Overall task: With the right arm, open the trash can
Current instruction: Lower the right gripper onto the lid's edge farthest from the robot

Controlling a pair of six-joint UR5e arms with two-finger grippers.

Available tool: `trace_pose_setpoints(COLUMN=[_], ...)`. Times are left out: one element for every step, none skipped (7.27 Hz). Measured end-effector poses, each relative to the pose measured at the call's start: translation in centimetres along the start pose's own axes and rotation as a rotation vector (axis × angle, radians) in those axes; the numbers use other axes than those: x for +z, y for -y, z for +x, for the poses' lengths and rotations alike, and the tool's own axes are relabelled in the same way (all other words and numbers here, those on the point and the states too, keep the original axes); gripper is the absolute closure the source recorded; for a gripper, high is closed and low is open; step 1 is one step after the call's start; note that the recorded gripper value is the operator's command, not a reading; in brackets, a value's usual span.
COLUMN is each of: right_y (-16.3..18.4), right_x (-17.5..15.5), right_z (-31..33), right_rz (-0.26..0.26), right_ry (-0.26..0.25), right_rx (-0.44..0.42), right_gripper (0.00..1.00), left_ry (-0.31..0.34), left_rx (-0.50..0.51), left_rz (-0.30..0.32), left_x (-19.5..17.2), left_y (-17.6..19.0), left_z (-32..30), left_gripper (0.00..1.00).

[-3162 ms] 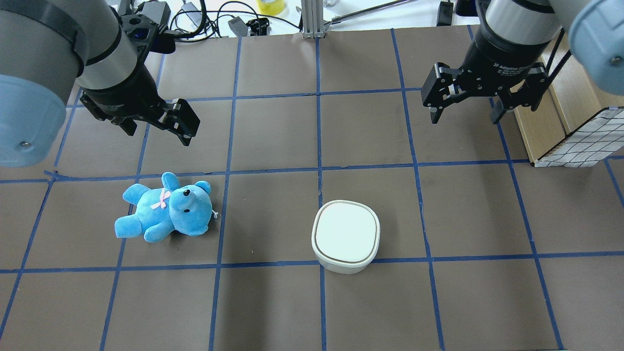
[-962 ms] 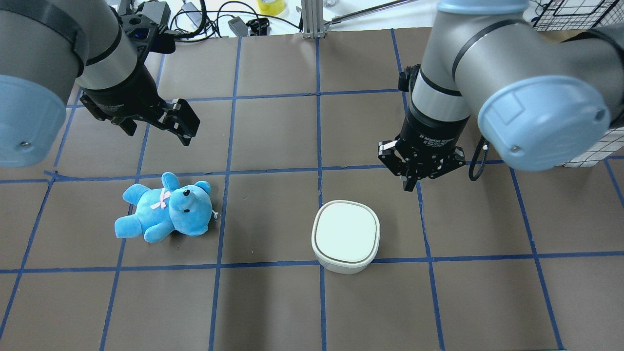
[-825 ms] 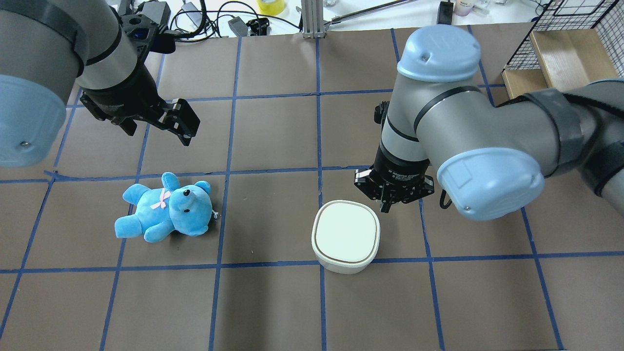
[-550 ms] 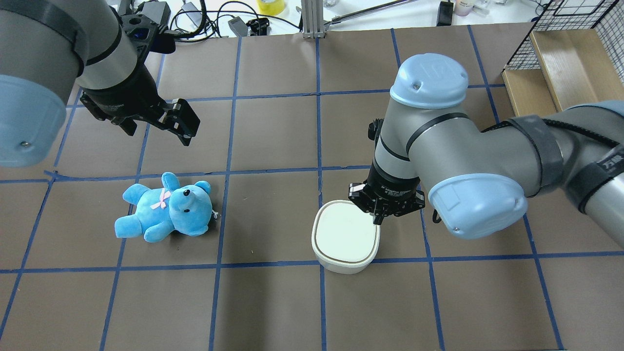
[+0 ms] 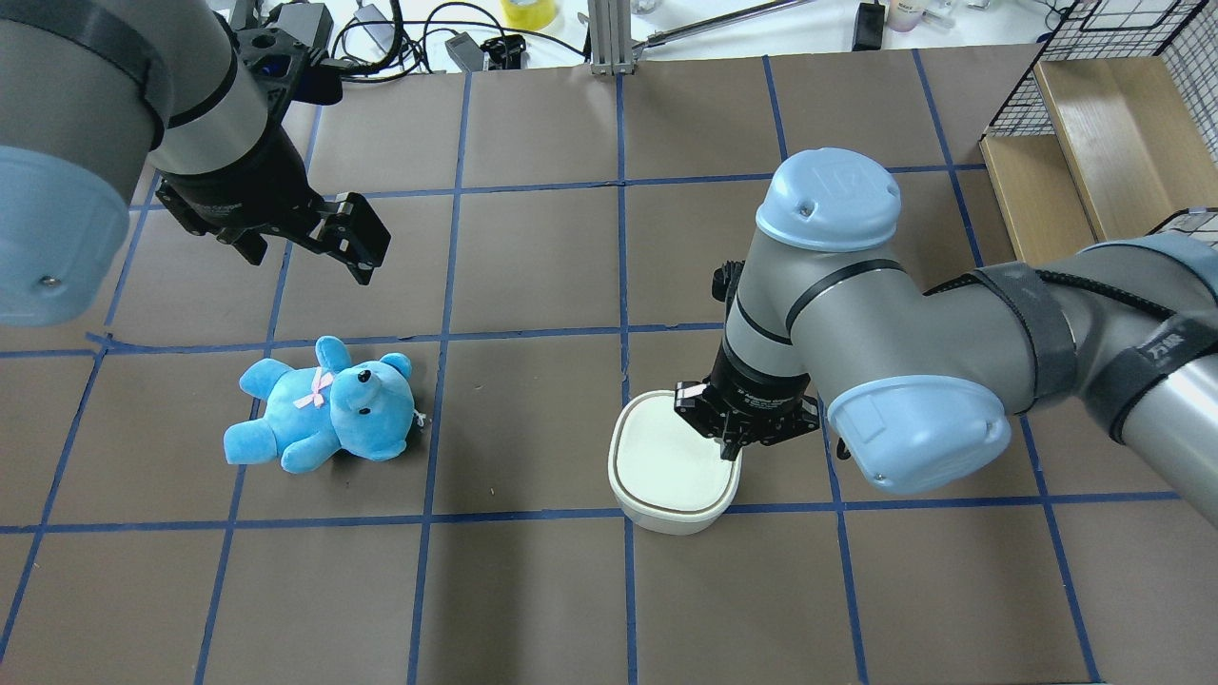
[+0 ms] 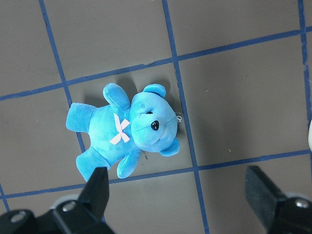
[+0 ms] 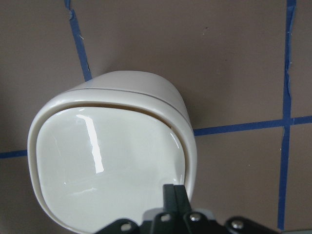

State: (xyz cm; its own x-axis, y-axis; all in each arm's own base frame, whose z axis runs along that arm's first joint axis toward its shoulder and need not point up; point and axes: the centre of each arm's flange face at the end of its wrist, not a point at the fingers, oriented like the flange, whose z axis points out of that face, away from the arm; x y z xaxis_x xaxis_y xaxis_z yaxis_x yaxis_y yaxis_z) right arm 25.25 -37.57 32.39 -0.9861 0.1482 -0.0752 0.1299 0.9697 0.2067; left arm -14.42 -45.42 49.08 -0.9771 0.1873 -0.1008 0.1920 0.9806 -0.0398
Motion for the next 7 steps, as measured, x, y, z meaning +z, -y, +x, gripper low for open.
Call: trace_pose_setpoints(right_y=[-0.1,-0.3,-0.4,-0.6,-0.6,-0.5,-0.4], right_x=[0.2,0.6,1.1,1.4,1.6,1.8,2.0], right_z=[-0.1,0.0,0.1,0.2,0.2,0.2,0.2], right_rz=[-0.008,-0.018,-0.028,-0.035,-0.039,-0.043,-0.048], right_ry=[0.008,0.011,0.009,0.008,0.008,0.006,0.003], right_rx=[0.0,0.0,0.001,0.002,0.003,0.004,0.005], right_gripper=[1.0,1.0,1.0,1.0,1.0,1.0,1.0], left_ry=[0.0,0.0,0.0,0.0,0.0,0.0,0.0], left_rx=[0.0,0.0,0.0,0.0,0.0,0.0,0.0], left_rz=[0.0,0.0,0.0,0.0,0.0,0.0,0.0], left_x=[0.0,0.0,0.0,0.0,0.0,0.0,0.0], left_y=[0.0,0.0,0.0,0.0,0.0,0.0,0.0], left_z=[0.0,0.0,0.0,0.0,0.0,0.0,0.0], left_gripper=[0.0,0.0,0.0,0.0,0.0,0.0,0.0])
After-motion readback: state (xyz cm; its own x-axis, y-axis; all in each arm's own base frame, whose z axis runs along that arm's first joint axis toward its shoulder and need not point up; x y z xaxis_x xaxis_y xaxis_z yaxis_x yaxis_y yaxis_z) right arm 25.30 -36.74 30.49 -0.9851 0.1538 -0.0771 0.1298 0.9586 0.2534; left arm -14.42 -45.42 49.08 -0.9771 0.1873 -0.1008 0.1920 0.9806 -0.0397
